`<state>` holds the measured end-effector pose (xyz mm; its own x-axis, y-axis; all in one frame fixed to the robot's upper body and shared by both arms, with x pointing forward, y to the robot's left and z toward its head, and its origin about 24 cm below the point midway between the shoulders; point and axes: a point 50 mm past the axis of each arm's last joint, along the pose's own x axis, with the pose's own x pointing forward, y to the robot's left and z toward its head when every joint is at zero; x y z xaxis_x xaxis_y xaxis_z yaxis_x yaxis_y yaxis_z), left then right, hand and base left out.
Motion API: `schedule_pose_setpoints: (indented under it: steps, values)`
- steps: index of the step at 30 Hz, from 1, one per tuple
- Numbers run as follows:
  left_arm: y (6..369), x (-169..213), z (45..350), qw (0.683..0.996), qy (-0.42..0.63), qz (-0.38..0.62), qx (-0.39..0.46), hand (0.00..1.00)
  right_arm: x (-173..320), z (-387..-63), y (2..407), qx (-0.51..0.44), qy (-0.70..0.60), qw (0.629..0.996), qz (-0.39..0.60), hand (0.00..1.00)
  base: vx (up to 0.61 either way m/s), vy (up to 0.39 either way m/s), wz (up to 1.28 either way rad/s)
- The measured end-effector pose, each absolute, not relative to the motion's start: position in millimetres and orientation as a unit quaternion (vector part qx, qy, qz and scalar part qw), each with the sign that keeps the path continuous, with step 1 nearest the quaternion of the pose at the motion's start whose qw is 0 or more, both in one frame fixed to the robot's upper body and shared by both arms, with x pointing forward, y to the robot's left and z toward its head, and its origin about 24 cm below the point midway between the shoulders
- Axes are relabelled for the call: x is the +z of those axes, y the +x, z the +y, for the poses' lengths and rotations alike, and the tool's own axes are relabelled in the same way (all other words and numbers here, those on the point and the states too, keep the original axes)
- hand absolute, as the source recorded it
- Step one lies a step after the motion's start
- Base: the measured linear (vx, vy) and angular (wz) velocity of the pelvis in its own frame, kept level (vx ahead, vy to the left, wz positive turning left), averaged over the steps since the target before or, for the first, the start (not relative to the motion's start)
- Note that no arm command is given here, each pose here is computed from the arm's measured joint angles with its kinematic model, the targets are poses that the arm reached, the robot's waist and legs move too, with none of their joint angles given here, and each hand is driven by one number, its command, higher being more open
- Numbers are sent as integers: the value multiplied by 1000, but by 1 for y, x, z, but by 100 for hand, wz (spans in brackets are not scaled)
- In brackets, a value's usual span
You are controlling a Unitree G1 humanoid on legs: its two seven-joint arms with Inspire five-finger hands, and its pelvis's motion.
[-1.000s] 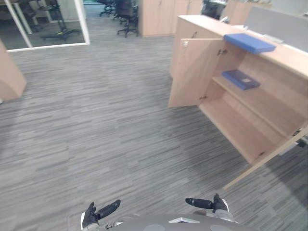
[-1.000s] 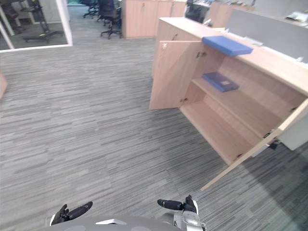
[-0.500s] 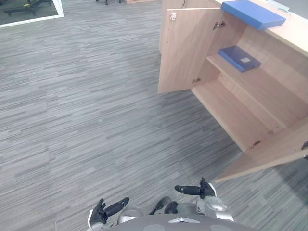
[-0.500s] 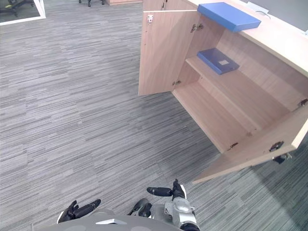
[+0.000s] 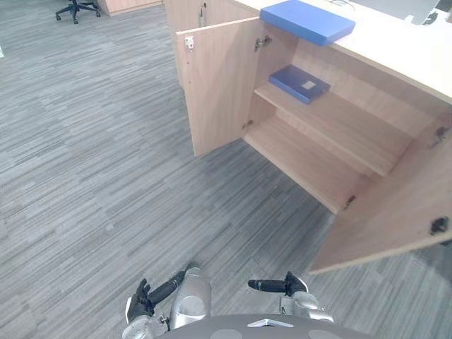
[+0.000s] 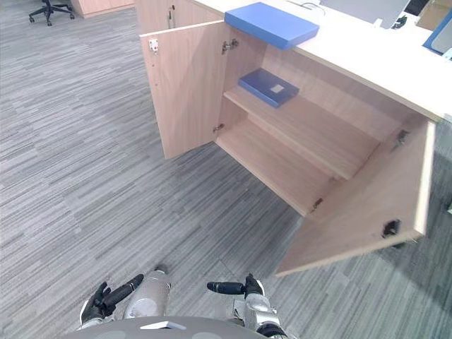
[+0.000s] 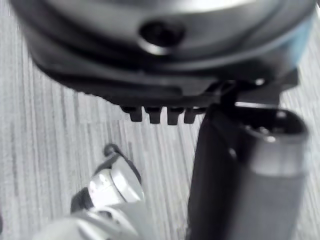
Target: Walk over to the cabinet, pick up the folder, carry it to the office cabinet, place the folder inside the office cabinet, then close the office cabinet door
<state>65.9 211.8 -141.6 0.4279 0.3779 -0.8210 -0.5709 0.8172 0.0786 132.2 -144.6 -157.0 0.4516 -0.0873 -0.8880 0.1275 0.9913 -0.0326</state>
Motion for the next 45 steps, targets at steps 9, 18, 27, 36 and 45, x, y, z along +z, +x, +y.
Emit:
schedule_pose_setpoints:
  steps: [9, 18, 27, 36, 45]
  values:
    - [54, -148, 222, 805, -121, 469, 343, 100, -155, -140, 136, -71, 60, 852, 515, 100, 255, 464, -81]
    - [64, -152, 212, 814, -121, 473, 314, 100, -160, -148, 117, -84, 60, 849, 518, 100, 69, 225, -45]
    - [75, -148, 225, 828, -94, 466, 297, 100, -150, -133, 142, -36, 41, 875, 480, 100, 114, -186, 42]
    - [67, -152, 217, 818, -103, 483, 295, 100, -150, -139, 146, -66, 52, 868, 489, 100, 206, -228, 31]
    - [67, -152, 208, 821, -117, 484, 279, 100, -156, -135, 132, -56, 41, 856, 512, 100, 300, -63, -39]
